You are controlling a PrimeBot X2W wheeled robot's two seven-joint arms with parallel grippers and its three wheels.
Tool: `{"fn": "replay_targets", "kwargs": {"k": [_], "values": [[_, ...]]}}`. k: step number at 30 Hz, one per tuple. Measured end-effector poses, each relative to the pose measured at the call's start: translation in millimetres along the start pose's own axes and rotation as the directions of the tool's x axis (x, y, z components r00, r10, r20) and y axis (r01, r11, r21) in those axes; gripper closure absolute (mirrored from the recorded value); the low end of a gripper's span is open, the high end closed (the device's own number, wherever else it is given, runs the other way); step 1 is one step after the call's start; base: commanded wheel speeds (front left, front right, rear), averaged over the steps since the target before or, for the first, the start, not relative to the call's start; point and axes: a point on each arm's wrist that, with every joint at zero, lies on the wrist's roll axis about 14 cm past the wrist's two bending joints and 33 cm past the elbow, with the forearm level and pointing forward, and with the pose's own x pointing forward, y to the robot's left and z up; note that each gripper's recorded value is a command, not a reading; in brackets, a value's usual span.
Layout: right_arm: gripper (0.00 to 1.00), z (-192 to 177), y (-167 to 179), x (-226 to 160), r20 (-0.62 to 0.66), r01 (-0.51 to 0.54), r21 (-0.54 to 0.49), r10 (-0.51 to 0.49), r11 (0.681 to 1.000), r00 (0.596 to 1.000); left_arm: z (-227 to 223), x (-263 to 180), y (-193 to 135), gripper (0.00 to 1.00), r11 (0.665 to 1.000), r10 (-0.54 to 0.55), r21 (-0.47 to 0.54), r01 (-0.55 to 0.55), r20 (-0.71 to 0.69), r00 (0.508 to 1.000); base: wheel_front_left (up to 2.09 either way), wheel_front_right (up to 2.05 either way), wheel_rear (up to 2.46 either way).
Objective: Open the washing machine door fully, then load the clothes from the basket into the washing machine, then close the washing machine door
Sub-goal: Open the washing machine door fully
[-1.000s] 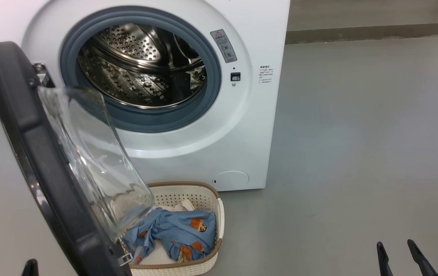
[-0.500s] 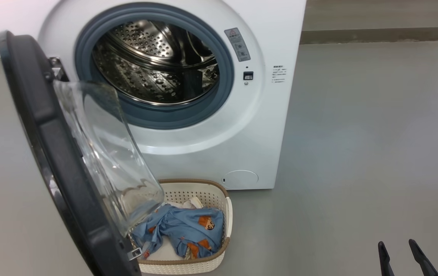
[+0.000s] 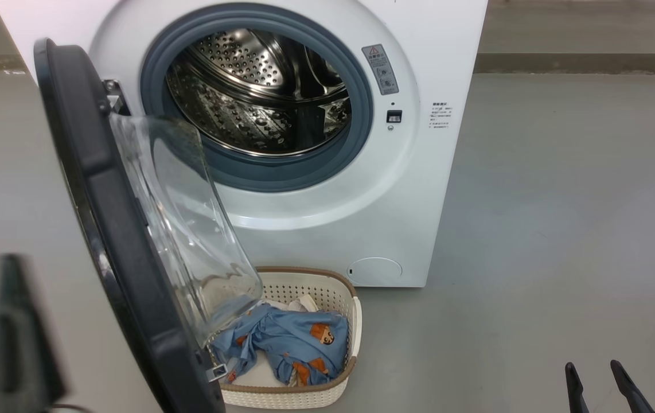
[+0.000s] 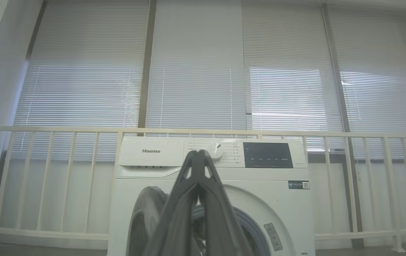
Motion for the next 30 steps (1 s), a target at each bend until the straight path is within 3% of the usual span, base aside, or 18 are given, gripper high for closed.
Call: {"fn": "replay_targets", "kwargs": {"k": [3, 7, 10, 13, 16, 23, 30], "values": [[0.0, -1, 1, 0, -0.001, -0.001, 0.01, 0.001, 1.0, 1.0, -7, -1, -35, 1.0, 0.986, -0.078, -0.15, 0.074, -0.021, 0.997, 0.0, 0.0, 0.0], [0.0, -3, 2, 0, -0.01, -0.003, 0.015, 0.003, 1.0, 1.0, -35, -14, -75, 1.0, 0.937, -0.172, -0.327, 0.124, -0.122, 0.977, 0.0, 0.0, 0.0], [0.0, -5, 1, -1, -0.015, 0.001, 0.02, 0.0, 1.0, 1.0, -58, -29, -100, 1.0, 0.893, -0.231, -0.433, 0.121, -0.211, 0.95, 0.0, 0.0, 0.0], [0.0, -7, 0, -1, -0.019, 0.004, 0.026, -0.004, 1.0, 1.0, -82, -44, -115, 1.0, 0.871, -0.277, -0.48, 0.106, -0.302, 0.912, 0.0, 0.0, 0.0], [0.0, -8, -1, -2, -0.025, 0.008, 0.027, -0.008, 1.0, 1.0, -104, -57, -119, 1.0, 0.869, -0.286, -0.49, 0.067, -0.389, 0.875, 0.0, 0.0, 0.0], [0.0, -12, -2, -2, -0.036, 0.015, 0.034, -0.013, 0.999, 0.999, -143, -79, -106, 1.0, 0.908, -0.227, -0.418, -0.023, -0.539, 0.811, 0.0, 0.0, 0.0], [0.0, -14, -2, -1, -0.045, 0.013, 0.035, -0.012, 0.999, 0.999, -153, -81, -92, 1.0, 0.928, -0.167, -0.367, -0.066, -0.568, 0.806, 0.0, 0.0, 0.0]]}}
